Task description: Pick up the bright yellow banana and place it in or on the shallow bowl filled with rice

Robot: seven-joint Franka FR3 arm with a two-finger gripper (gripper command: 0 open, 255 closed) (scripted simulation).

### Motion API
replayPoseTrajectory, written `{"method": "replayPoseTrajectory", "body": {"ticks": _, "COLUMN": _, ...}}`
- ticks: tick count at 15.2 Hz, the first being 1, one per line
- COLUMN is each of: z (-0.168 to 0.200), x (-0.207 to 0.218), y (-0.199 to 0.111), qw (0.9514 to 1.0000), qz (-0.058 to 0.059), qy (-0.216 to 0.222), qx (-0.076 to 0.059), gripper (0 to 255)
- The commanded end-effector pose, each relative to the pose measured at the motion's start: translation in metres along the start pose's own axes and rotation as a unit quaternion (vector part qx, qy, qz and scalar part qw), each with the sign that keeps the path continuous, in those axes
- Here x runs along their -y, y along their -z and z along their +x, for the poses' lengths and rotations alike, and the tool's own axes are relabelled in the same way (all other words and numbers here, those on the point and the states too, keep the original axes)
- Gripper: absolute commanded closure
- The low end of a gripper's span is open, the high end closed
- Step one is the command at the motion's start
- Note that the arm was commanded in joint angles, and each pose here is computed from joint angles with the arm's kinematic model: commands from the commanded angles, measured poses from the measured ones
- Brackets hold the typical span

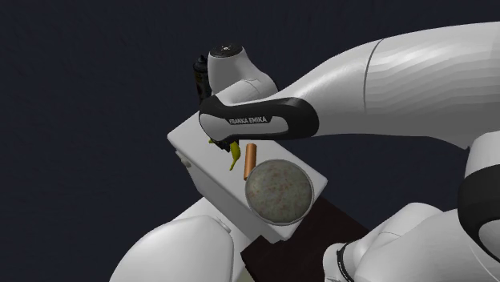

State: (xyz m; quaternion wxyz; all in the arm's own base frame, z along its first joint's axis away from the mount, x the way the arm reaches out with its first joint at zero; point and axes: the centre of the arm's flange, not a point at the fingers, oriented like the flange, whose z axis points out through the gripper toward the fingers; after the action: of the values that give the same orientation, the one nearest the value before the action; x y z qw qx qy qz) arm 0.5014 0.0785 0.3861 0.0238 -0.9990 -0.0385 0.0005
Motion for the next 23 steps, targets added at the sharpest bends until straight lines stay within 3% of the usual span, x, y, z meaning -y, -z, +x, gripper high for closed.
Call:
{"method": "replayPoseTrajectory", "body": {"ticks": 1, "z": 0.000, "x": 0.000, "y": 0.005, "qw": 1.0000, "qz": 0.000, "qy": 0.000, "qx": 0.000, "gripper": 255}}
{"method": "replayPoseTrajectory", "body": {"ticks": 23, "z": 0.000, "x": 0.006, "y": 0.121, "qw": 1.0000, "qz": 0.000, "qy": 0.000, "qx": 0.000, "gripper": 255}}
